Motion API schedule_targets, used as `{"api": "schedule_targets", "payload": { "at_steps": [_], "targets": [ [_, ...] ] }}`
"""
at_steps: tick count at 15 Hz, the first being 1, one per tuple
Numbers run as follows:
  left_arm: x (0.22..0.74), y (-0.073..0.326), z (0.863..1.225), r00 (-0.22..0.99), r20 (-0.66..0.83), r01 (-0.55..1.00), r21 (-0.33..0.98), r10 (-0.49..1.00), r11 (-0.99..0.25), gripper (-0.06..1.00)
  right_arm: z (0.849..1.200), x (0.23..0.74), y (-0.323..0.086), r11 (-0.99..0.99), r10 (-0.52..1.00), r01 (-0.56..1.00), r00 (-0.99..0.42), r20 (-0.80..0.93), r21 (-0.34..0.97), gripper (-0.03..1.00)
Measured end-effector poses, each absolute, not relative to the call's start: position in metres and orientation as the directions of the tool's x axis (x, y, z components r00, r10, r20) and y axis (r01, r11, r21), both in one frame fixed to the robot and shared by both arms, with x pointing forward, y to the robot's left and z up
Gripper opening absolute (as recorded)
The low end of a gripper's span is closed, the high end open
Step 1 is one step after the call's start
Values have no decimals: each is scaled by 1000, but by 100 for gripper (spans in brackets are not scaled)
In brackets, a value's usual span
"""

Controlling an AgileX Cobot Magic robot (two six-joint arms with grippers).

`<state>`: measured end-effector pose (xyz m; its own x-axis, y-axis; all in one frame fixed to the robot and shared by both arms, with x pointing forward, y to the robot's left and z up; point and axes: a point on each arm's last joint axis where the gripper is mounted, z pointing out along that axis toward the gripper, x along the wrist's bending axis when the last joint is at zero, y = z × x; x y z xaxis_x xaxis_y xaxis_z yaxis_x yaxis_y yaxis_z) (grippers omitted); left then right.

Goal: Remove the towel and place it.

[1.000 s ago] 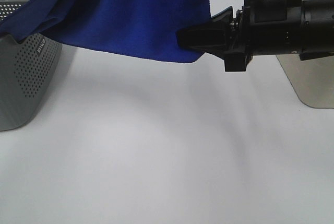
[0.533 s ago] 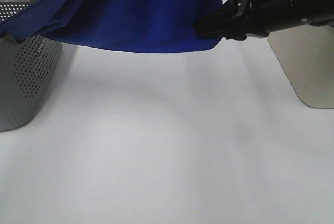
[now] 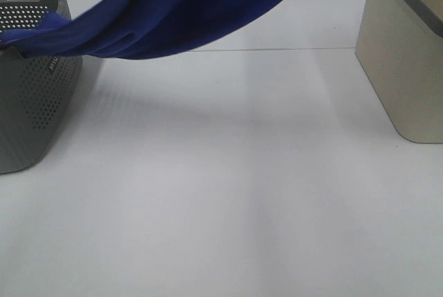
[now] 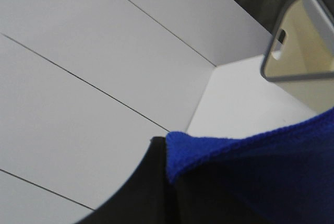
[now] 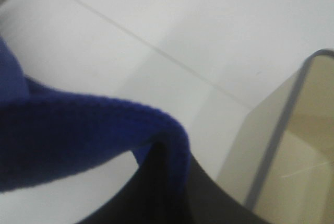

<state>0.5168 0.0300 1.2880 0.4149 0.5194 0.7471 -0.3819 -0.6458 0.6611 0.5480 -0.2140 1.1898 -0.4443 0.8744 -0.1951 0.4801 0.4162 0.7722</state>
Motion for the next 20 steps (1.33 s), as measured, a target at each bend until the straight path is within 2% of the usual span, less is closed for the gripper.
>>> {"api": "schedule_targets", "payload": {
  "at_steps": [3,7,9,14,20],
  "targets": [
    [550,51,1297,364,614,-412,781,700,-470,0,1234,560,-221,459,872,354,-354,-338,815,1],
    [588,74,1290,335,506,-414,837,795,-359,0,1258,583,-216,450,876,210,-291,-384,868,1],
    [611,79,1280,307,502,-480,815,808,-324,0,1257,606,-209,432,881,91,-256,-398,897,1],
    [641,92,1264,264,506,-547,780,821,-304,0,1244,637,-200,438,874,-53,-209,-439,897,1],
    [710,132,1213,183,503,-616,728,844,-300,0,1228,695,-181,395,886,-252,-151,-439,883,1]
  ]
}}
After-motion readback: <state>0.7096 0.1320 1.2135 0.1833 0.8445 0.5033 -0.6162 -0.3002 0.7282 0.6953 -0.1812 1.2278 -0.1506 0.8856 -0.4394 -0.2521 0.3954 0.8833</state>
